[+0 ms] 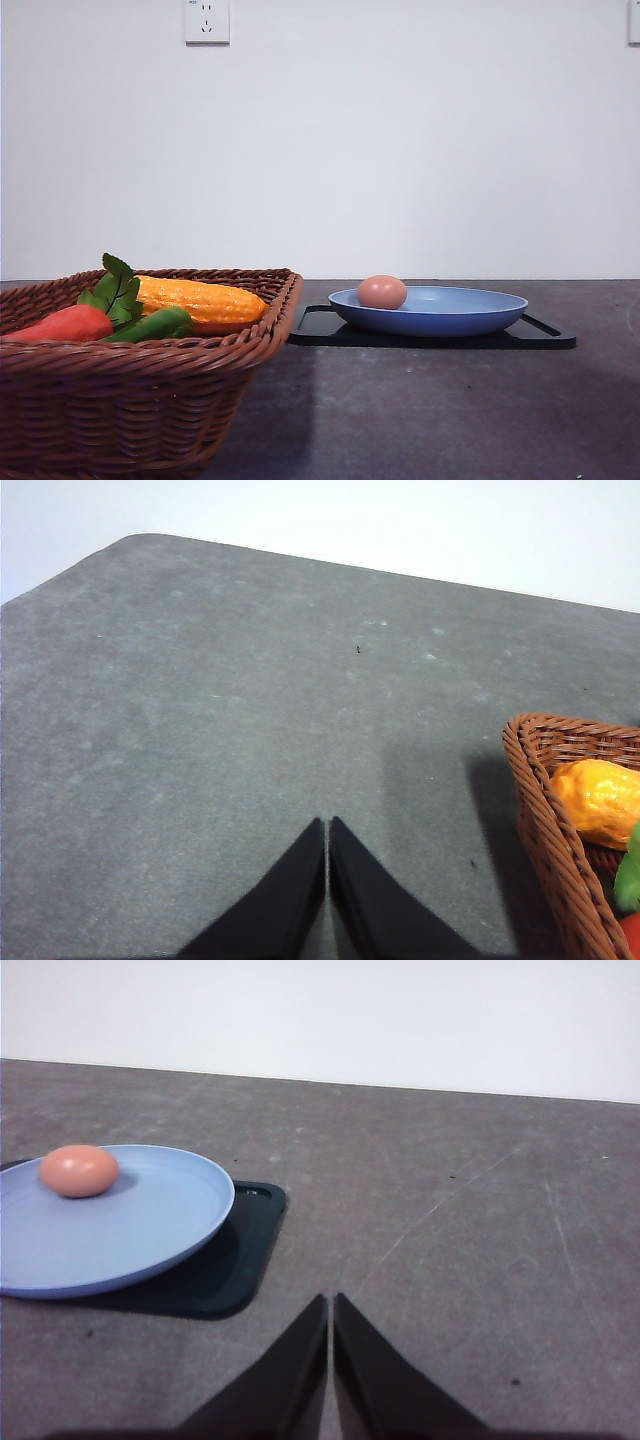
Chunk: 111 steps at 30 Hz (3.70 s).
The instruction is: Transfer egg from basket to plate and serve
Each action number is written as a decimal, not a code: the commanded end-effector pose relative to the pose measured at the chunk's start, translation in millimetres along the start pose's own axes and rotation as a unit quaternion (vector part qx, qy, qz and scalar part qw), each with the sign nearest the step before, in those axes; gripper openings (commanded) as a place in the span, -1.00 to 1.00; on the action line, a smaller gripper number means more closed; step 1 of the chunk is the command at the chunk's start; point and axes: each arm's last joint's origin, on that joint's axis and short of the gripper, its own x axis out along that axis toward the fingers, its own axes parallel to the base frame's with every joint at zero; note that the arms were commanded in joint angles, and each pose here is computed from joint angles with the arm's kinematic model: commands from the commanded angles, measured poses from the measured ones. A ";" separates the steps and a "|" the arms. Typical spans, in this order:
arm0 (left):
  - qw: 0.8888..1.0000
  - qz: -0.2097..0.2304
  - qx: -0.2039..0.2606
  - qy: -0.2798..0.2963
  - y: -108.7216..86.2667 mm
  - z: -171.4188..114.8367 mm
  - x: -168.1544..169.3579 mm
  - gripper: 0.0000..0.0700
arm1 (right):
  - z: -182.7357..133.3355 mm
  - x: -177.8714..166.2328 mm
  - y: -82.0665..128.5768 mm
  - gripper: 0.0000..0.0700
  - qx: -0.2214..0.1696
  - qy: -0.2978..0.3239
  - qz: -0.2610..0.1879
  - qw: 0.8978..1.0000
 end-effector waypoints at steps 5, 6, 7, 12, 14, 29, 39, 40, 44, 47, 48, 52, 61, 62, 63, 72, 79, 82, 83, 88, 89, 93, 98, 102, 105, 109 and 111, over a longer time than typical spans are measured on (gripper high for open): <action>1.000 0.003 0.000 0.019 1.3 -8.9 2.4 -1.00 | -5.0 -1.0 -0.1 -1.00 0.010 0.010 -0.002 1.000; 1.000 0.003 0.000 0.019 1.3 -8.9 2.4 -1.00 | -5.6 -1.0 -0.1 -1.00 0.010 0.013 -0.002 1.000; 1.000 0.003 0.000 0.019 1.3 -8.9 2.4 -1.00 | -6.5 -1.0 0.0 -1.00 0.010 0.018 -0.002 1.000; 1.000 0.004 0.000 0.019 1.3 -8.9 2.4 -1.00 | -6.2 -1.0 -0.1 -1.00 0.010 0.016 -0.003 1.000; 1.000 0.004 0.000 0.019 1.3 -8.9 2.4 -1.00 | -6.0 -1.0 -0.1 -1.00 0.010 0.015 -0.003 1.000; 1.000 0.004 0.000 0.019 1.3 -8.9 2.4 -1.00 | -6.0 -1.0 -0.1 -1.00 0.010 0.015 -0.003 1.000; 1.000 0.003 0.000 0.019 1.3 -8.9 2.4 -1.00 | -6.0 -1.0 -0.1 -1.00 0.010 0.015 -0.003 1.000; 1.000 0.003 0.000 0.019 1.3 -8.9 2.4 -1.00 | -6.0 -1.0 -0.1 -1.00 0.010 0.015 -0.003 1.000; 1.000 0.003 0.000 0.019 1.3 -8.9 2.4 -1.00 | -6.0 -1.0 -0.1 -1.00 0.010 0.015 -0.003 1.000; 1.000 0.003 0.000 0.019 1.3 -8.9 2.4 -1.00 | -6.0 -1.0 -0.1 -1.00 0.010 0.015 -0.003 1.000; 1.000 0.003 0.000 0.019 1.3 -8.9 2.4 -1.00 | -6.0 -1.0 -0.1 -1.00 0.010 0.015 -0.003 1.000; 1.000 0.003 0.000 0.019 1.3 -8.9 2.4 -1.00 | -6.0 -1.0 -0.1 -1.00 0.010 0.015 -0.003 1.000; 1.000 0.003 0.000 0.019 1.3 -8.9 2.4 -1.00 | -6.0 -1.0 -0.1 -1.00 0.010 0.015 -0.003 1.000; 1.000 0.004 0.000 0.019 1.3 -8.9 2.4 -1.00 | -6.0 -1.0 -0.1 -1.00 0.010 0.015 -0.003 1.000; 1.000 0.004 0.000 0.019 1.3 -8.9 2.4 -1.00 | -6.0 -1.0 -0.1 -1.00 0.010 0.015 -0.003 1.000; 1.000 0.004 0.000 0.019 1.3 -8.9 2.4 -1.00 | -6.0 -1.0 -0.1 -1.00 0.010 0.015 -0.003 1.000; 1.000 0.003 0.000 0.019 1.3 -8.9 2.4 -1.00 | -6.0 -1.0 -0.1 -1.00 0.010 0.015 -0.003 1.000; 1.000 0.003 0.000 0.019 1.3 -8.9 2.4 -1.00 | -6.0 -1.0 -0.1 -1.00 0.010 0.015 -0.003 1.000; 1.000 0.004 0.000 0.019 1.3 -8.9 2.4 -1.00 | -6.0 -1.0 -0.1 -1.00 0.010 0.015 -0.003 1.000; 1.000 0.003 0.000 0.019 1.3 -8.9 2.4 -1.00 | -6.0 -1.0 -0.1 -1.00 0.010 0.015 -0.003 1.000; 1.000 0.003 0.000 0.019 1.3 -8.9 2.4 -1.00 | -6.0 -1.0 -0.1 -1.00 0.010 0.015 -0.003 1.000; 1.000 0.003 0.000 0.019 1.3 -8.9 2.4 -1.00 | -6.0 -1.0 -0.1 -1.00 0.010 0.015 -0.003 1.000; 1.000 0.003 0.000 0.019 1.3 -8.9 2.4 -1.00 | -6.0 -1.0 -0.1 -1.00 0.010 0.015 -0.003 1.000; 1.000 0.003 0.000 0.019 1.3 -8.9 2.4 -1.00 | -6.0 -1.0 -0.1 -1.00 0.010 0.015 -0.003 1.000; 1.000 0.004 0.000 0.019 1.3 -8.9 2.4 -1.00 | -6.0 -1.0 -0.1 -1.00 0.010 0.015 -0.003 1.000; 1.000 0.004 0.000 0.019 1.3 -8.9 2.4 -1.00 | -6.0 -1.0 -0.1 -1.00 0.010 0.015 -0.003 1.000; 1.000 0.004 0.000 0.019 1.3 -8.9 2.4 -1.00 | -6.0 -1.0 -0.1 -1.00 0.010 0.015 -0.003 1.000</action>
